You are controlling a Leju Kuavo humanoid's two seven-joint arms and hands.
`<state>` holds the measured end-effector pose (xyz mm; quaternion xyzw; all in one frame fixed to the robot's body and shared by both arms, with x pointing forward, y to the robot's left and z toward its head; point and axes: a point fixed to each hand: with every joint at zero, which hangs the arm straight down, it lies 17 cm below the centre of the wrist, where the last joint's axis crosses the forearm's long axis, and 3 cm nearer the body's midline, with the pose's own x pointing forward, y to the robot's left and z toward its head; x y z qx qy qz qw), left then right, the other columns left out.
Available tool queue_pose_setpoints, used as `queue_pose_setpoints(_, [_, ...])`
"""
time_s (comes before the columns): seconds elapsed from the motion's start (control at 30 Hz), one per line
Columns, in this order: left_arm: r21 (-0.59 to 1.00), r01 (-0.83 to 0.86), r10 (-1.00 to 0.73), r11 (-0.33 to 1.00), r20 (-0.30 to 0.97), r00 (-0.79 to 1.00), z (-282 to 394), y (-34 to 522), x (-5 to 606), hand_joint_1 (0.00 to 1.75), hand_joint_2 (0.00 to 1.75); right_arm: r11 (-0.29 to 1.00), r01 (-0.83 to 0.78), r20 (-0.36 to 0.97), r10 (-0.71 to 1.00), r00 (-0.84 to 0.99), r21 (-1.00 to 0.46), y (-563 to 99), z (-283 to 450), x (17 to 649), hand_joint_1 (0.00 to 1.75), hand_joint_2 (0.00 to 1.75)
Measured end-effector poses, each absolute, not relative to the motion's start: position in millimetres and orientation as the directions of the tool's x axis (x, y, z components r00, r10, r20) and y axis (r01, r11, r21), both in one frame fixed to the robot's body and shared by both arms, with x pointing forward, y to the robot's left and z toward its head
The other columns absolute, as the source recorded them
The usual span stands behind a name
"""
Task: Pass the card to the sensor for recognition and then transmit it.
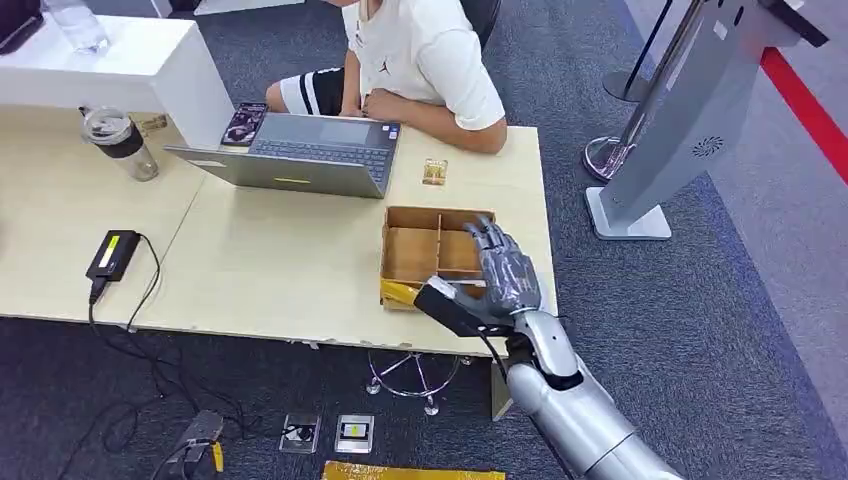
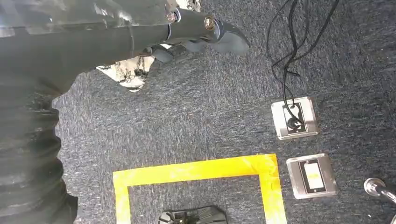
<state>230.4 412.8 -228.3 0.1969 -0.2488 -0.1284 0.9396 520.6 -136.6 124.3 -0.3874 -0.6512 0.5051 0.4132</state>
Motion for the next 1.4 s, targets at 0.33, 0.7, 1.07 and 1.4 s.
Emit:
queue_pose_setpoints(0.33, [0.425,0.141,-0.332,0.894,0.419,0.845,-228.6,412.0,230.3,0.00,1.75,0.178,0.071,0.143,0.925,-0.351,-0.981,-140.5,114.6,520.7,0.49,1.75])
queue_pose_setpoints(0.7, [0.414,0.128,-0.315,0.902,0.424,0.849,-228.9,411.5,229.7,0.00,1.75,0.193,0.060,0.157,0.913,-0.377,-0.979,-138.8,108.0,518.6,0.98,1.75])
queue_pose_setpoints(1.07, [0.398,0.087,-0.271,0.913,0.433,0.859,-231.9,414.5,218.8,0.00,1.75,0.186,0.021,0.165,0.914,-0.371,-0.982,-125.0,88.3,508.4,0.99,1.75])
queue_pose_setpoints(1.4, [0.397,0.069,-0.254,0.915,0.435,0.864,-232.2,417.2,216.8,0.00,1.75,0.183,0.007,0.167,0.912,-0.375,-0.983,-116.8,83.1,506.9,1.57,1.75])
